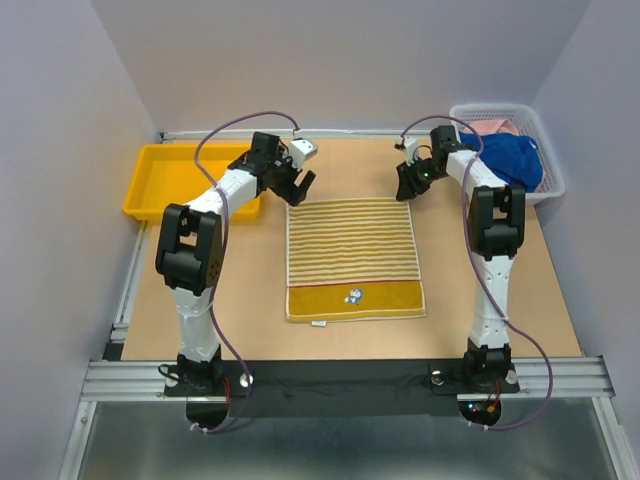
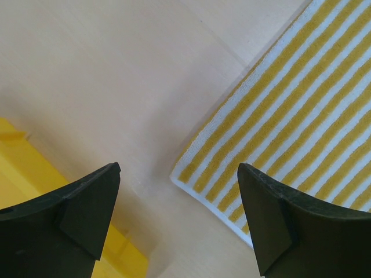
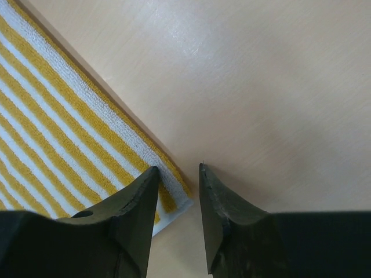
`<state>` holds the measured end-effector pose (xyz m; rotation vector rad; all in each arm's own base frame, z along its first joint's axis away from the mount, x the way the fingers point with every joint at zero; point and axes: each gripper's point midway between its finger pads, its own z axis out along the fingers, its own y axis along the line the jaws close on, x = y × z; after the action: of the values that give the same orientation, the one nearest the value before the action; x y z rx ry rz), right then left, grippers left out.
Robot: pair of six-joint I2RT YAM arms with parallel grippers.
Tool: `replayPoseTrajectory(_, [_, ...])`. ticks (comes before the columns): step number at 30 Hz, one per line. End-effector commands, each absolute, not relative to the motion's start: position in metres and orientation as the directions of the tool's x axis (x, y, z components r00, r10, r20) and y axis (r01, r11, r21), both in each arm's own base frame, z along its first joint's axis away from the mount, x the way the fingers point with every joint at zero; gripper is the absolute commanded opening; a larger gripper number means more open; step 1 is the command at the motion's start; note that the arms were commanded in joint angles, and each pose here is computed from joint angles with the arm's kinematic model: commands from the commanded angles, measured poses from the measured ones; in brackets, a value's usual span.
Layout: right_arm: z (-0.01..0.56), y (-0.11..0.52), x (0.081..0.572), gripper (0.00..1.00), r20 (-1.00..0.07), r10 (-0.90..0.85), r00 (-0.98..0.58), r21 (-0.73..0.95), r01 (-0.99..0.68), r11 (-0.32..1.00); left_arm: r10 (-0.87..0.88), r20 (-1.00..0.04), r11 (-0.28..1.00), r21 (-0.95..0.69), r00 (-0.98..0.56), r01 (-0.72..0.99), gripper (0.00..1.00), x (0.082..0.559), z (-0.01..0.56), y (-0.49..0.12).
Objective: Fold and stack the towels
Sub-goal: Fold the towel
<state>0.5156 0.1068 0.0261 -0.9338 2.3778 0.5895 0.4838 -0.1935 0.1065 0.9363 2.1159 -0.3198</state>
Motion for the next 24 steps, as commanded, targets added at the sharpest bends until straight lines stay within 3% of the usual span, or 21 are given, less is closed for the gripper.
replayPoseTrajectory(1, [-0.042, 0.082, 0.447, 0.38, -0.301, -0.549, -0.780, 0.304, -0.624, 0.720, 0.535, -0.755, 0.659, 0.092, -0.380, 0.746, 0.93, 0.491, 0.115, -0.201])
replayPoseTrajectory(5, [-0.046, 0.081, 0.441, 0.34, -0.281, -0.550, -0.786, 0.316, -0.617, 0.721, 0.546, -0.741, 0.655, 0.086, -0.392, 0.750, 0.93, 0.498, 0.107, -0.202])
replayPoseTrajectory(11, [-0.045, 0.079, 0.436, 0.04, -0.271, -0.565, -0.779, 0.306, -0.626, 0.717, 0.541, -0.737, 0.648, 0.059, -0.405, 0.759, 0.93, 0.507, 0.097, -0.209])
replayPoseTrajectory(15, [-0.045, 0.081, 0.436, 0.02, -0.273, -0.565, -0.779, 0.309, -0.627, 0.715, 0.542, -0.730, 0.643, 0.040, -0.416, 0.765, 0.90, 0.511, 0.089, -0.213])
replayPoseTrajectory(21, [-0.049, 0.082, 0.434, 0.02, -0.259, -0.572, -0.778, 0.304, -0.628, 0.717, 0.560, -0.692, 0.642, 0.017, -0.455, 0.766, 0.73, 0.511, 0.073, -0.211])
replayPoseTrajectory(22, [-0.050, 0.081, 0.434, 0.02, -0.255, -0.573, -0.779, 0.301, -0.627, 0.718, 0.565, -0.683, 0.641, 0.011, -0.462, 0.768, 0.64, 0.509, 0.068, -0.210])
replayPoseTrajectory(24, [-0.050, 0.082, 0.434, 0.02, -0.256, -0.574, -0.777, 0.300, -0.629, 0.717, 0.567, -0.679, 0.638, 0.006, -0.466, 0.770, 0.62, 0.507, 0.067, -0.210])
